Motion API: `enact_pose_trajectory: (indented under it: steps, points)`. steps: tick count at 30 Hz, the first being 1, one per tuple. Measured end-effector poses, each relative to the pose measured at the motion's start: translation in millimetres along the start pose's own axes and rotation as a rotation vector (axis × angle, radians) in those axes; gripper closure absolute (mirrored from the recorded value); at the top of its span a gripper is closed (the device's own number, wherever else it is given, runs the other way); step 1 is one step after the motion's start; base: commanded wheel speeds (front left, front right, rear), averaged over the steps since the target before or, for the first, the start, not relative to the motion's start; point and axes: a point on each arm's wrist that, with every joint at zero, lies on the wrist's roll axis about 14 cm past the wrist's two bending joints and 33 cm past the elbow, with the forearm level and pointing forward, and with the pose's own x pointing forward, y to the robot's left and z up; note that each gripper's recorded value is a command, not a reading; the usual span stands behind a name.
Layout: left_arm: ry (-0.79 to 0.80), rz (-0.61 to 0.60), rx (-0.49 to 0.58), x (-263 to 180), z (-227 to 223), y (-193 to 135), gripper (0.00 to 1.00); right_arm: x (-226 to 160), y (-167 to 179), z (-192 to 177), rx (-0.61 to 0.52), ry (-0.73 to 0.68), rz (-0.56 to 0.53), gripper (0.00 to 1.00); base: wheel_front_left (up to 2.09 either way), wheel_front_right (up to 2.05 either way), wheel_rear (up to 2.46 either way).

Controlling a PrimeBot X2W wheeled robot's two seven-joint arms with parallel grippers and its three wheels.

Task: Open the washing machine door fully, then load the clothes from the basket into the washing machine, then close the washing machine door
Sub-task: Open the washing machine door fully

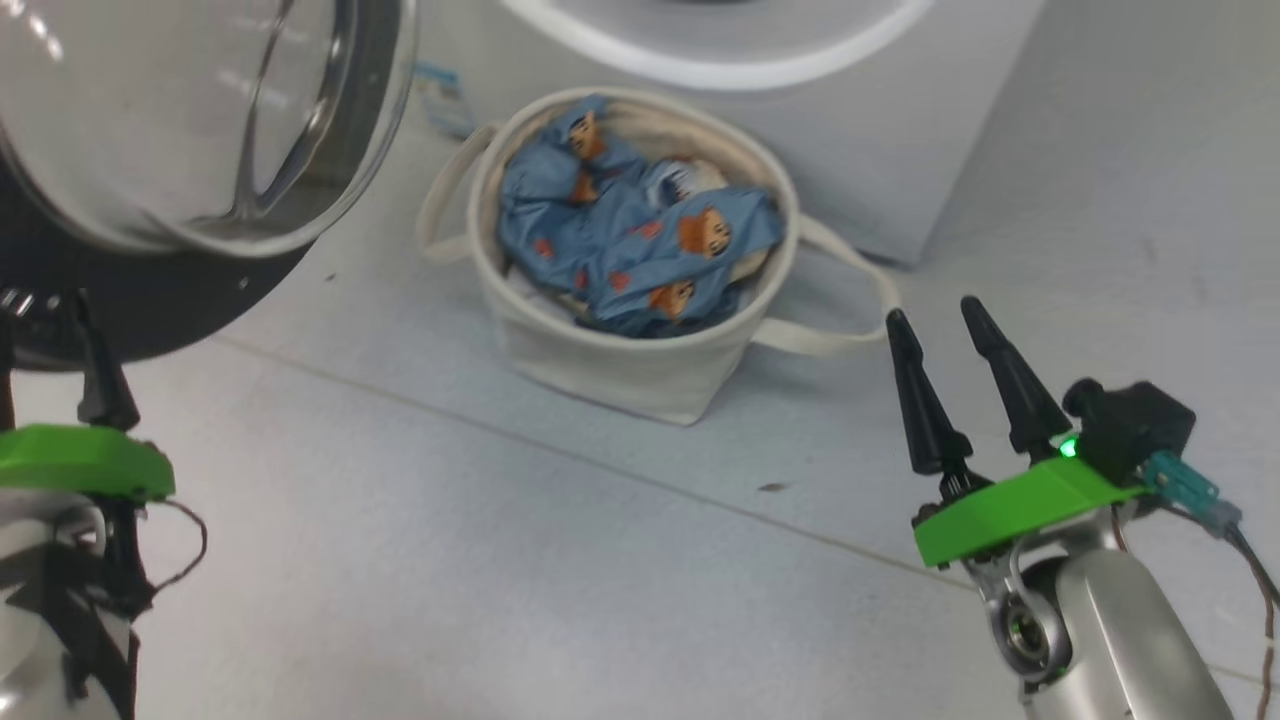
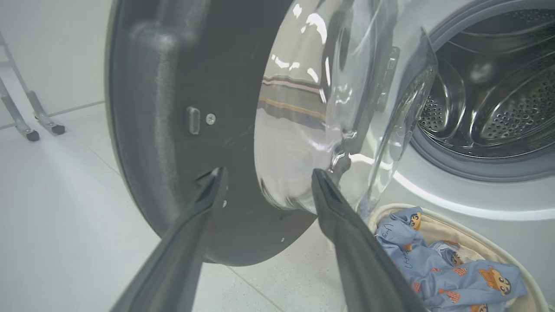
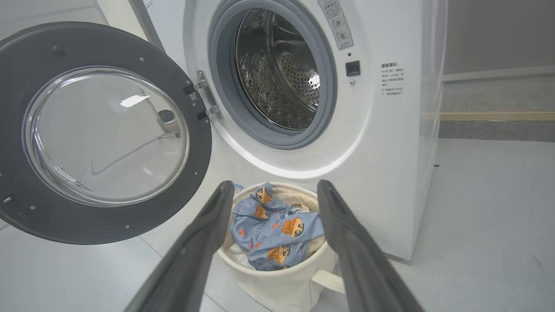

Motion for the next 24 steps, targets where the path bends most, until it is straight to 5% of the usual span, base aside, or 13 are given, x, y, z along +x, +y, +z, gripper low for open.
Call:
enact_pose_trajectory:
  steps: [11,18,24]
  points:
    - [-0.046,-0.288,-0.045,-14,9,-98,0.0,-85,-51,45,-0.029,-0.094,-0.233,0.0,0.0,0.0,0.0]
    - [-0.026,-0.578,-0.031,-43,7,-185,0.0,-133,-72,73,-0.066,-0.162,-0.352,0.0,0.0,0.0,0.0]
    - [0.028,-0.671,-0.011,-61,-6,-203,0.0,-166,-86,88,-0.073,-0.208,-0.436,0.0,0.0,0.0,0.0]
